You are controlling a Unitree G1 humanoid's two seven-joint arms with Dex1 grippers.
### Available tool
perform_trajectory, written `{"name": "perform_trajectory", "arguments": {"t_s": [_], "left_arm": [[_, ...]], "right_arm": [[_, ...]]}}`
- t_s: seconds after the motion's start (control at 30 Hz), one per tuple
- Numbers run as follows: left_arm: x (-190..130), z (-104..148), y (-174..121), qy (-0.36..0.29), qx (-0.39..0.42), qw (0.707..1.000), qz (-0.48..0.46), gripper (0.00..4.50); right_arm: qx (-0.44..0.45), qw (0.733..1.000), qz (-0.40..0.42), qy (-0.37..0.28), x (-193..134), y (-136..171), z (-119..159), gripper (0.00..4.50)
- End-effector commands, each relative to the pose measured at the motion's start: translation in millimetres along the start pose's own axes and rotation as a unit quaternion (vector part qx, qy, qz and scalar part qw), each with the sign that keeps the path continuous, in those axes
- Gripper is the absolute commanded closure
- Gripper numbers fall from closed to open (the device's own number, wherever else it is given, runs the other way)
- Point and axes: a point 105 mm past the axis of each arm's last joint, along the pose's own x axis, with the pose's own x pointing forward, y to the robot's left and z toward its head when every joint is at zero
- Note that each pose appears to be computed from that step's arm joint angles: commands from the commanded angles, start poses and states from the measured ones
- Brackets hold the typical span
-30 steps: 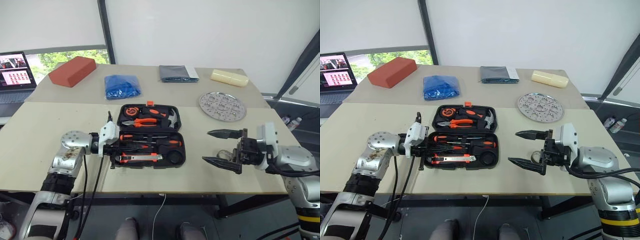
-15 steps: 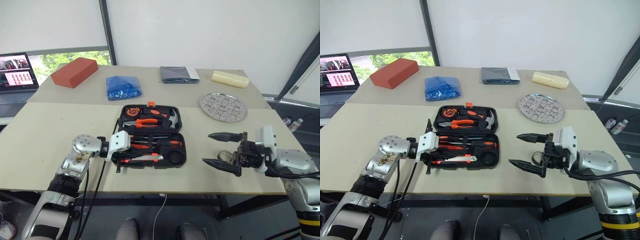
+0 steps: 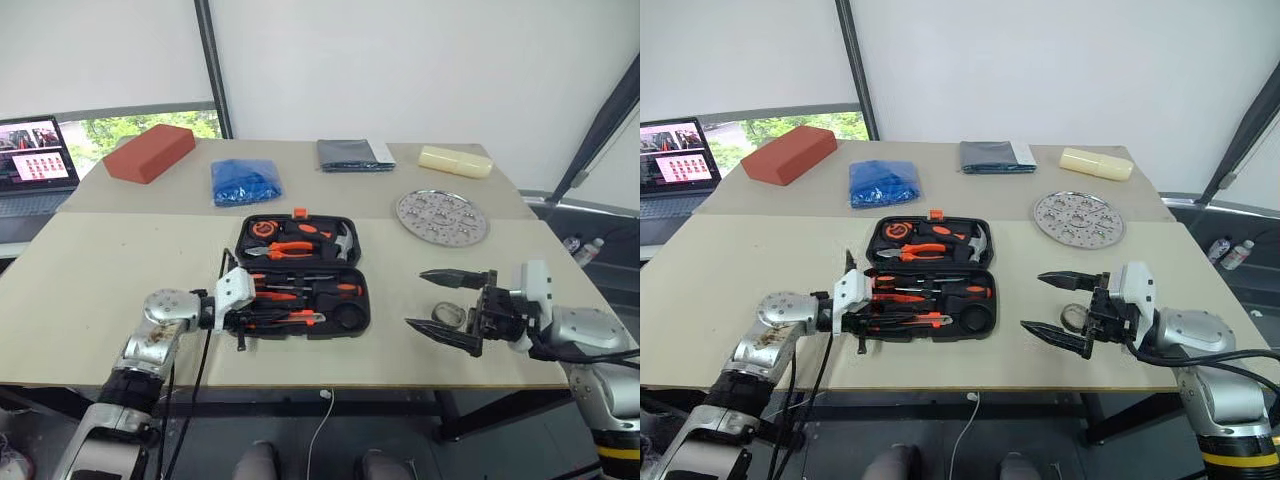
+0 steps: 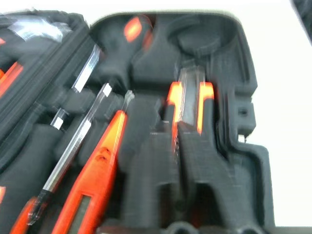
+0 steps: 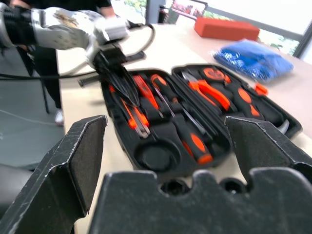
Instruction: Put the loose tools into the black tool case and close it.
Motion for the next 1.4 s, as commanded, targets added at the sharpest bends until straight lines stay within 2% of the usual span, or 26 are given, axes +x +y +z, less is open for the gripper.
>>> {"name": "perform_trajectory", "arguments": {"t_s": [0.03, 0.1, 0.23, 0.37, 0.43, 0.5, 0.57, 0.63, 0.83, 0.97, 1.17, 1.27, 1.4], "left_arm": [[-27.4, 35.2, -0.4, -0.069, 0.035, 0.996, 0.037, 2.27], [-34.0, 39.6, -10.2, -0.070, 0.030, 0.996, 0.041, 1.50], [-54.5, 39.5, -37.4, -0.056, 0.021, 0.997, 0.051, 0.08], [-74.9, 36.6, -52.8, -0.041, 0.026, 0.996, 0.068, 0.08], [-76.9, 33.7, -63.3, -0.034, 0.015, 0.997, 0.071, 0.08], [-87.2, 27.1, -64.6, -0.035, -0.007, 0.996, 0.083, 0.08], [-83.5, 31.4, -68.7, -0.061, -0.026, 0.995, 0.072, 0.08], [-71.5, 40.0, -71.1, -0.083, -0.033, 0.994, 0.058, 0.08], [-52.1, 47.8, -78.8, -0.091, -0.034, 0.995, 0.028, 0.08], [-42.9, 50.2, -81.9, -0.094, -0.026, 0.995, 0.016, 0.08], [-40.1, 44.1, -80.1, -0.088, -0.027, 0.995, 0.024, 0.08], [-39.2, 44.1, -80.5, -0.087, -0.025, 0.996, 0.021, 0.00], [-39.3, 42.9, -77.6, -0.085, -0.020, 0.996, 0.025, 0.00]], "right_arm": [[-0.034, 0.998, -0.053, 0.030, -35.2, -9.1, -1.6, 0.00], [-0.027, 0.995, -0.081, 0.051, -55.2, -14.0, -11.9, 0.00], [-0.025, 0.982, -0.130, 0.132, -105.5, -15.8, -53.2, 0.00], [-0.013, 0.964, -0.226, 0.138, -148.5, -22.5, -70.8, 0.00], [-0.012, 0.960, -0.235, 0.154, -163.9, -22.1, -77.7, 0.00], [-0.027, 0.966, -0.212, 0.146, -150.0, -23.4, -71.5, 0.00], [-0.029, 0.974, -0.170, 0.146, -131.9, -24.4, -65.9, 0.00], [-0.026, 0.973, -0.134, 0.189, -117.8, -28.9, -67.7, 0.00], [0.008, 0.965, -0.046, 0.258, -69.6, -35.0, -58.2, 0.00], [0.018, 0.948, -0.015, 0.316, -51.4, -32.4, -63.9, 0.00], [-0.005, 0.942, -0.004, 0.335, -29.3, -41.7, -66.9, 0.00], [-0.001, 0.937, 0.016, 0.350, -25.4, -40.8, -71.2, 0.70], [-0.001, 0.930, 0.028, 0.367, -22.0, -42.6, -75.7, 2.06]]}}
